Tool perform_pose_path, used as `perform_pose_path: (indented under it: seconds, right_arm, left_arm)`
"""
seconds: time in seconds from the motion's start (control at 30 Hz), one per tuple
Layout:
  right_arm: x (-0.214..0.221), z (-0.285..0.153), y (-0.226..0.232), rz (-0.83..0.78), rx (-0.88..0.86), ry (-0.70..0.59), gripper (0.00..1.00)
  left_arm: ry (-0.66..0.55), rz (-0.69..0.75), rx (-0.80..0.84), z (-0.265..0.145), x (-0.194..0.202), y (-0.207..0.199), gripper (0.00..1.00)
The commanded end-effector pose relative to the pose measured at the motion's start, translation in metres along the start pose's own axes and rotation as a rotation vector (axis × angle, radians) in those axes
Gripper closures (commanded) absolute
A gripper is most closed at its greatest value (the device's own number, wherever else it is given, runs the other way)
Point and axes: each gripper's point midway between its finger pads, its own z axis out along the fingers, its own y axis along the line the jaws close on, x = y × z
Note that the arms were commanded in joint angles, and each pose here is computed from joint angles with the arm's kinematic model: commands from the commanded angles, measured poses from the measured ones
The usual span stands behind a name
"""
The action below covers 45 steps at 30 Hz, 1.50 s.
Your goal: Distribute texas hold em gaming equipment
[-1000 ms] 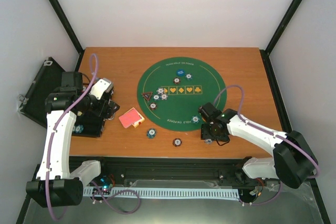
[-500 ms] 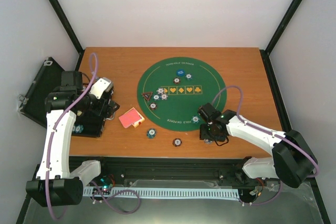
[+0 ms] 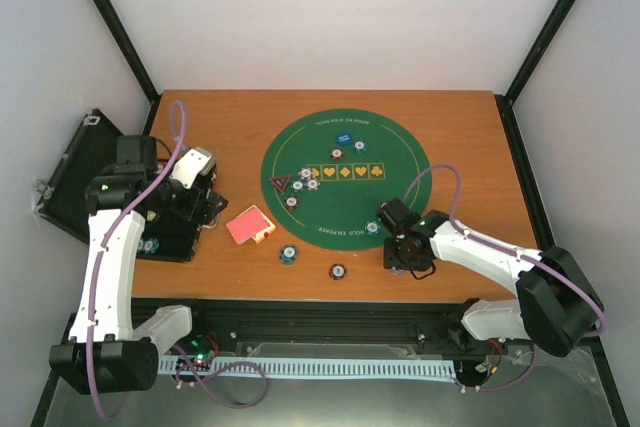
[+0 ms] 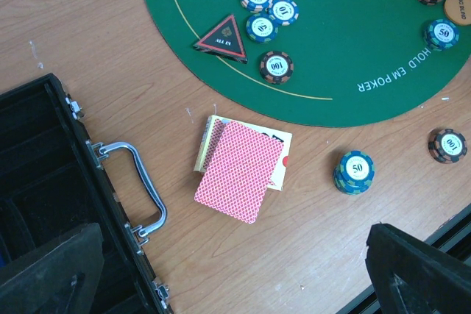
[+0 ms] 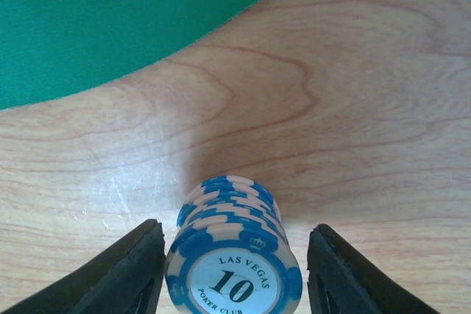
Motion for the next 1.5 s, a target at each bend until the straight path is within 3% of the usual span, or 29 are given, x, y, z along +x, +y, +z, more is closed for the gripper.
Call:
perform_pose_path:
  seconds: [0.0, 0.2, 0.8, 1.03, 1.47]
  right_arm:
    - [0.003, 0.004, -0.006, -0.006, 0.035, 0.0, 0.47]
    - [0.001, 0.0, -0.005, -0.007, 0.026, -0.012, 0.57]
    - [-0.023, -0.042, 0.011, -0.046, -0.007, -0.083, 0.58]
    - [-0.103, -0.08, 0.048, -0.099, -0.009, -0.205, 0.59]
    - [-0.304, -0.018, 0.062, -0.041, 0.023, -0.231, 0.63]
  left_arm:
    - [-0.038, 0.02, -0.015, -0.011, -0.012, 0.001, 0.0]
    - [-0.036, 0.023, -0.015, -0.01, -0.011, 0.001, 0.0]
    - [-0.037, 0.023, -0.007, -0.01, -0.012, 0.0, 0.0]
    - [-0.027, 0.017, -0.005, -0.007, -0.011, 0.002, 0.0]
    - [-0.012, -0.011, 0.034, 0.001, -0.016, 0.004, 0.0]
